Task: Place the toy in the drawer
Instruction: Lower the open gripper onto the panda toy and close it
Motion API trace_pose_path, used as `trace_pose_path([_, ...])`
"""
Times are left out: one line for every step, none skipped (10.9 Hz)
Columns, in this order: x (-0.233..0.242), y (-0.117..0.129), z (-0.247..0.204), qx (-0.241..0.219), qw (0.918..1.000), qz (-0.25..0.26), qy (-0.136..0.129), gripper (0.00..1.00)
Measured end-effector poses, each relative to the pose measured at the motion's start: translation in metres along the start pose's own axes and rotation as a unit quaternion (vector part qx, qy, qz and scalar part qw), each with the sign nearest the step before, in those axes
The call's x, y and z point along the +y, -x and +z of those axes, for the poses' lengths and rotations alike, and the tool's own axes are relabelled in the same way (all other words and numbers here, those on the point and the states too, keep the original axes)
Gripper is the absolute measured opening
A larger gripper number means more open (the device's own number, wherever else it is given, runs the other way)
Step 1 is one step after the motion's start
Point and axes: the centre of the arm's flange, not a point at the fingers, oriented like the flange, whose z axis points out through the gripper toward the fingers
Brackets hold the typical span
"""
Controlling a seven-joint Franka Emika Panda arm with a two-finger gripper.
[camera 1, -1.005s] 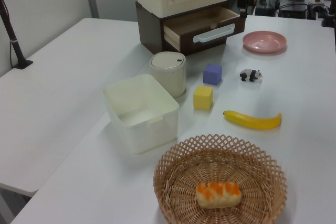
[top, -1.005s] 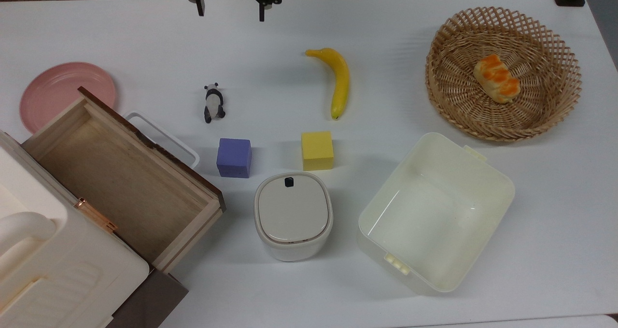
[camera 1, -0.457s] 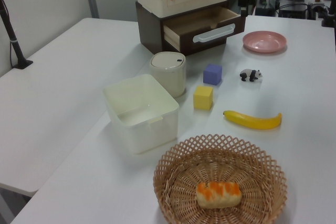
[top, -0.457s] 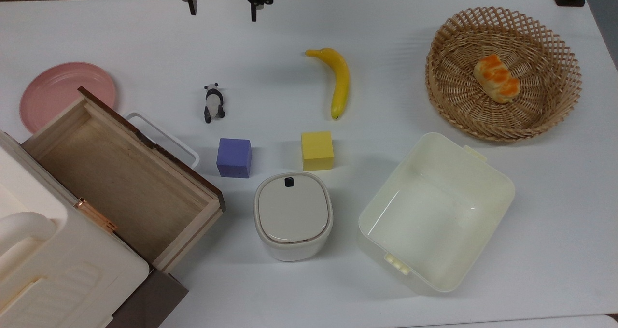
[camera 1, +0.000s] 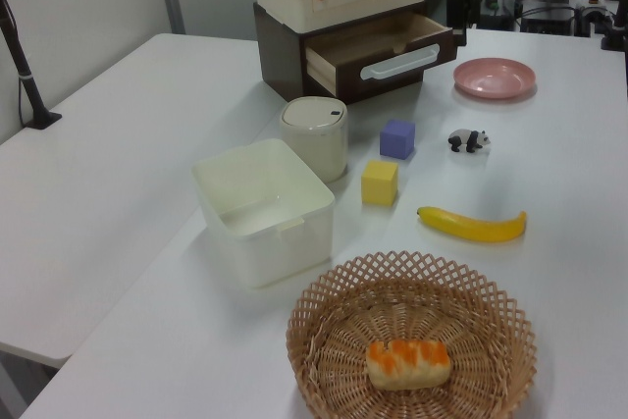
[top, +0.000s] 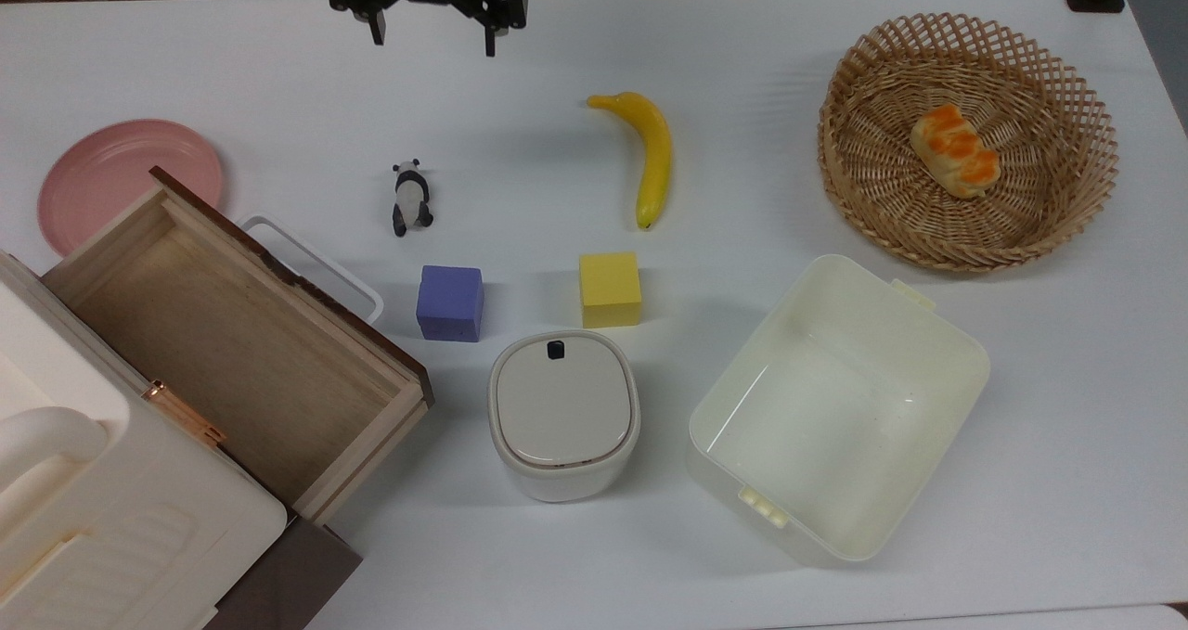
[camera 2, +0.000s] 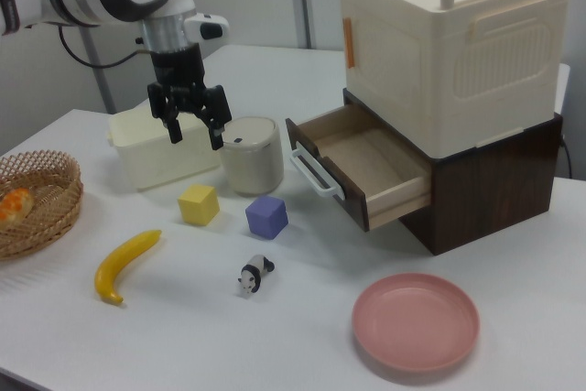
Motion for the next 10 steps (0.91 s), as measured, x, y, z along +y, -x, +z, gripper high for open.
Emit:
trace_pose_path([-0.001, -0.002, 0.008, -0.002, 1.0, -0.001, 0.0, 1.0])
trace_pose_path([-0.002, -0.005, 0.019, -0.002, 1.0, -0.002, 0.0, 1.0])
trace_pose_path([-0.004, -0.006, 0.033, -0.007, 1.0, -0.004, 0.0, 1.0])
trace_pose_path([-0.004, -0.005, 0.048, -0.019, 0.9998, -0.005, 0.0, 1.0])
trace_pose_path([-0.003, -0.004, 0.064, -0.032, 0.9995, -0.005, 0.003, 1.0])
trace_pose_path([-0.002, -0.003, 0.08, -0.037, 0.9993, -0.005, 0.006, 1.0])
trace_pose_path([0.0, -0.004, 0.099, -0.035, 0.9993, -0.006, 0.009, 1.0])
trace_pose_path([0.003, -0.004, 0.117, -0.033, 0.9993, -0.006, 0.015, 1.0])
trace_pose_path([0.01, -0.003, 0.136, -0.032, 0.9993, -0.01, 0.018, 1.0])
trace_pose_path([0.018, -0.003, 0.153, -0.029, 0.9993, -0.017, 0.016, 1.0])
